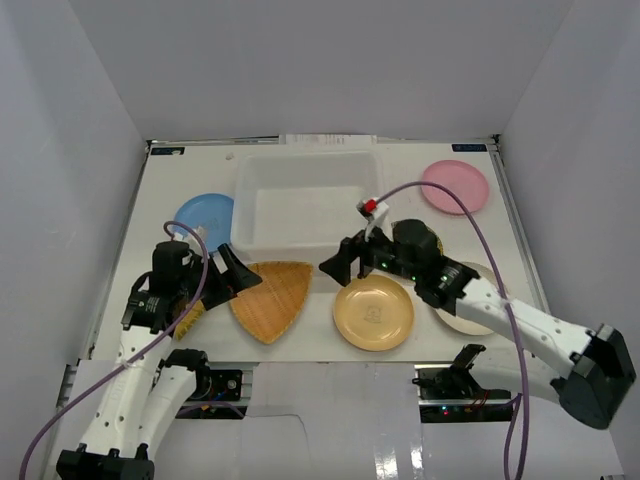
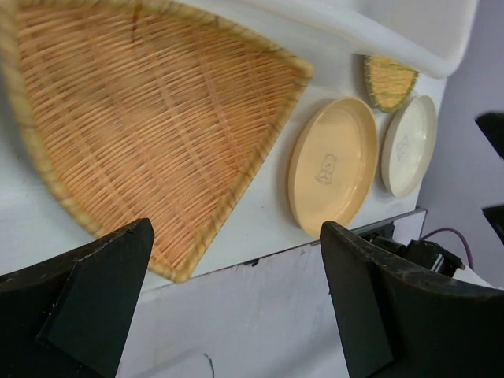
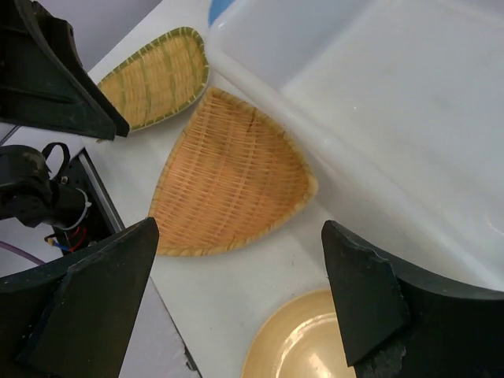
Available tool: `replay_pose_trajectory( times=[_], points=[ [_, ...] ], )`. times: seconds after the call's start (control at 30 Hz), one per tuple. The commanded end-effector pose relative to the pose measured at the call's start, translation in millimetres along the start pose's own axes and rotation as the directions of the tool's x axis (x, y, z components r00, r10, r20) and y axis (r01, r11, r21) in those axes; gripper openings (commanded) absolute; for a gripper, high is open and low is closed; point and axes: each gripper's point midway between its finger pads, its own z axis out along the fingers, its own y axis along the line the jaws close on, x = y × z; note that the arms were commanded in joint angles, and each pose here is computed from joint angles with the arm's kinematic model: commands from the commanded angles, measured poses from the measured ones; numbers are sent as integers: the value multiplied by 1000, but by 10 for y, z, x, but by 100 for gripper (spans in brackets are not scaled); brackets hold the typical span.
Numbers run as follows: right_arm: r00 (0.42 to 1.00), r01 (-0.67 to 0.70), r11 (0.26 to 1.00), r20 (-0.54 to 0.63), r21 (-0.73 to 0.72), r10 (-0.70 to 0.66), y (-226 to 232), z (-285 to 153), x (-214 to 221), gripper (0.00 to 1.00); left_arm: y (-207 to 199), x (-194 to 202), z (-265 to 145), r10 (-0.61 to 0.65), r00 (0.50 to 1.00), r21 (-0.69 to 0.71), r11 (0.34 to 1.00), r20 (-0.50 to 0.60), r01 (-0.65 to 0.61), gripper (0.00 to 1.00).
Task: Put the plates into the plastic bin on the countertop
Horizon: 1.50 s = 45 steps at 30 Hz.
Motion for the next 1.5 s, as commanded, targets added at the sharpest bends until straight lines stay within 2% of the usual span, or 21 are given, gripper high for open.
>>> replay_pose_trajectory(
  times=[0.0,0.1,0.23,0.43,0.57,0.63,0.67,0.83,0.87,1.03,1.13,1.27,1.3,1.37,1.4,1.47],
  points=[
    [992,-127,986,17,110,126,-211,-239,381,90,226,173,-106,-82,994,-173,983,-78,68,98],
    [987,-157,966,43,204,152,-366,-503,521,91,354,336,-107,-145,978,-274,956,-152,99,98],
    [985,-170,941,51,292,162,-493,-796,679,91,557,389,-217,-176,975,-440,893,-137,99,98],
    [977,-209,914,35,347,210,-570,-1025,932,97,672,585,-228,-293,947,-502,844,-132,191,98],
    [966,-250,845,62,474,251,-786,-1219,1101,100,660,579,-50,-364,927,-475,834,-89,282,98],
    [961,-270,811,88,519,263,-878,-1265,1128,100,768,718,66,-404,909,-480,821,-104,310,98],
    [953,-294,788,98,541,288,-924,-1269,1193,96,811,775,179,-423,899,-472,819,-115,325,98],
    [927,-351,689,132,634,351,-1155,-1301,1345,91,908,735,411,-443,893,-469,807,-77,359,98],
    [917,-371,662,142,651,374,-1209,-1315,1434,90,823,668,512,-439,896,-405,833,-71,376,98],
    [872,-432,561,169,706,459,-1455,-1413,1729,94,962,829,685,-484,873,-363,825,-61,432,95],
    [845,-461,538,163,706,510,-1523,-1398,1922,95,999,875,723,-482,874,-347,831,-62,434,80],
    [813,-484,555,114,677,571,-1471,-1306,2104,95,1015,886,720,-476,878,-330,838,-53,434,44],
    [807,-482,555,97,678,582,-1461,-1295,2141,93,999,886,717,-474,879,-321,842,-56,433,30],
    [807,-483,567,88,667,584,-1445,-1260,2119,89,973,900,700,-471,880,-305,848,-64,433,15],
    [800,-485,580,64,655,596,-1403,-1231,2133,88,956,915,694,-473,878,-297,851,-74,433,2],
    [801,-479,599,40,642,598,-1372,-1201,2131,83,902,979,653,-484,868,-293,851,-114,436,0]
  ],
)
